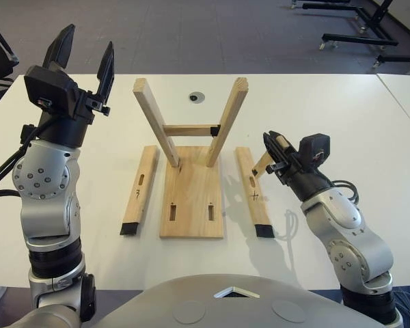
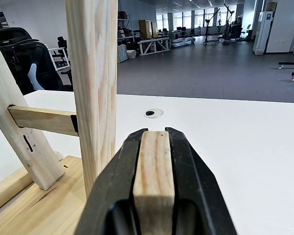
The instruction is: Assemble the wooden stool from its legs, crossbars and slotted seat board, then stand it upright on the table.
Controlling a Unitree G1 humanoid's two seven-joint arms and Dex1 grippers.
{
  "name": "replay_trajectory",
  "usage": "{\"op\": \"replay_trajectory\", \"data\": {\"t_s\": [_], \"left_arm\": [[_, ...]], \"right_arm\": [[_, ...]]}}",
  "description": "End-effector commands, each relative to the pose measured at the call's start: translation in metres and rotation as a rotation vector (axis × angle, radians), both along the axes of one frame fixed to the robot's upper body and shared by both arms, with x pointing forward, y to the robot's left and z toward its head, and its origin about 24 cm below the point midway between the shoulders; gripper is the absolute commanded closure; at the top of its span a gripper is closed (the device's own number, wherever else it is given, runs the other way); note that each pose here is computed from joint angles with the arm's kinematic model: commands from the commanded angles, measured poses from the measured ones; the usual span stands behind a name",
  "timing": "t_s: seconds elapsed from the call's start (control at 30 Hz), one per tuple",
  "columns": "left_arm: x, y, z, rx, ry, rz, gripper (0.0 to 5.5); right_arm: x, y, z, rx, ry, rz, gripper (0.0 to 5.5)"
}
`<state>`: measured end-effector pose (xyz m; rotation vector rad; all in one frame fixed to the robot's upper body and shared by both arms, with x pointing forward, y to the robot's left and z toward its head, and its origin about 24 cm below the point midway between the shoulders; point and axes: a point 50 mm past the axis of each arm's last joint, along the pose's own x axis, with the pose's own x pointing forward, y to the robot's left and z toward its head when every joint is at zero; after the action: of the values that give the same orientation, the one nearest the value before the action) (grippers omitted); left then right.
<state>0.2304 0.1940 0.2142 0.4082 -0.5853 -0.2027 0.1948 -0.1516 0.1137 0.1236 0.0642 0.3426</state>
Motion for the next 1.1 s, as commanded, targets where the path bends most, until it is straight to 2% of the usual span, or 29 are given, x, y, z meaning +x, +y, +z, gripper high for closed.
{"op": "replay_trajectory", "data": {"t_s": [0.03,0.3,1.1], "left_arm": [[0.005,-0.001,0.004,0.030,0.007,-0.026,2.89],[0.004,-0.003,-0.001,0.041,0.042,-0.048,2.89],[0.001,-0.007,-0.004,0.102,0.050,-0.076,2.89]], "right_arm": [[-0.003,0.006,-0.004,0.017,0.016,-0.032,5.11],[-0.012,0.006,-0.016,0.010,0.063,-0.080,5.11],[-0.011,0.000,-0.016,0.048,0.056,-0.176,5.11]]}}
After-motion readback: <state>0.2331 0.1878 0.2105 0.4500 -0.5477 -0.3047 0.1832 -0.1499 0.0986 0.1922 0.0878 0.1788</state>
